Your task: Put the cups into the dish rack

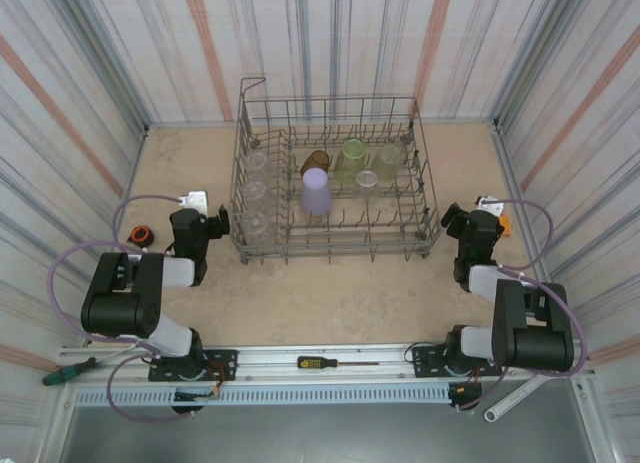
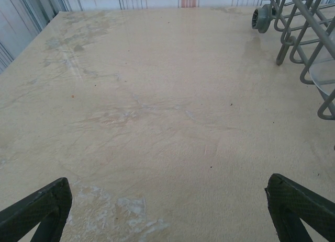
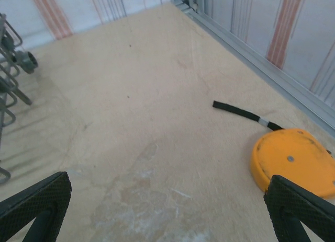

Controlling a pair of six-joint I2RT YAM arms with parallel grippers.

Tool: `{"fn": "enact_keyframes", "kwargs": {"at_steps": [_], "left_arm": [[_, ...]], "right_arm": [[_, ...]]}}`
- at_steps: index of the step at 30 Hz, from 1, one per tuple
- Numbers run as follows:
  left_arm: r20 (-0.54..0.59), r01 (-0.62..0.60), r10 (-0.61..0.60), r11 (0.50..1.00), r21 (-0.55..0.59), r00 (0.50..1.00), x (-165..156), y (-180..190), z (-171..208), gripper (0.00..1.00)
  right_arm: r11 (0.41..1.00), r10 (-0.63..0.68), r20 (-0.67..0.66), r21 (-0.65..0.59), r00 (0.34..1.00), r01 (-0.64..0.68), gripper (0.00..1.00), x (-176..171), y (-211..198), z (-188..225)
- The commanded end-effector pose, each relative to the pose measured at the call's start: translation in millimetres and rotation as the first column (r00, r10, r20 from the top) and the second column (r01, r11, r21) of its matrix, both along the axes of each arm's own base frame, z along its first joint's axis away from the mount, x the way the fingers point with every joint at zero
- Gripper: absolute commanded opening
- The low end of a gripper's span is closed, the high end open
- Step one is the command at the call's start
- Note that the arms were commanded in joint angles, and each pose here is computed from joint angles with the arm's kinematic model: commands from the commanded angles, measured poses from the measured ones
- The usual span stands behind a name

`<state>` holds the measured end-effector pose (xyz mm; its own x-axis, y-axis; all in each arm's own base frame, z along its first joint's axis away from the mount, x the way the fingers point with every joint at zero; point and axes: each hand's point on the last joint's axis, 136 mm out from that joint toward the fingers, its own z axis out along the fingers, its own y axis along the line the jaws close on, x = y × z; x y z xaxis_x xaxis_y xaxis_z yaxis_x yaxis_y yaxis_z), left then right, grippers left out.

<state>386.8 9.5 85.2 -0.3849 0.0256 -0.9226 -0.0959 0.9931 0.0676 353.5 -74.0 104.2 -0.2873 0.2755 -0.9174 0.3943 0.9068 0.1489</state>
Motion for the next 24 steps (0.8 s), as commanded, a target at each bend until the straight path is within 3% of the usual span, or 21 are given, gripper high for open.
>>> {"fn": "enact_keyframes", "kwargs": {"at_steps": [1,4,11,13,24], "left_arm": [[0.016,0.023,-0.023,1.0,0.012,1.0,5.3,-2.0,8.5,0.99],[0.014,0.028,-0.028,1.0,0.006,1.0,5.1,-2.0,7.8,0.98],[0.014,0.03,-0.03,1.0,0.002,0.999,5.2,-2.3,7.7,0.99],[0.014,0.031,-0.031,1.0,0.002,0.999,5.3,-2.4,7.8,0.99],[0.014,0.03,-0.03,1.0,0.002,0.999,5.4,-2.0,7.9,0.99]], "right_arm": [[1.0,0.026,0.061,-0.018,0.998,-0.025,0.99,7.5,3.2,5.1],[0.998,0.033,0.067,-0.056,0.997,-0.029,0.99,10.8,8.2,1.1],[0.971,0.198,0.009,-0.136,0.98,-0.195,0.99,36.7,42.3,-14.2],[0.98,0.166,-0.052,-0.106,0.985,-0.171,0.99,33.3,38.5,-20.1],[0.982,0.152,-0.031,-0.106,0.988,-0.154,0.99,34.2,34.0,-18.6]]}}
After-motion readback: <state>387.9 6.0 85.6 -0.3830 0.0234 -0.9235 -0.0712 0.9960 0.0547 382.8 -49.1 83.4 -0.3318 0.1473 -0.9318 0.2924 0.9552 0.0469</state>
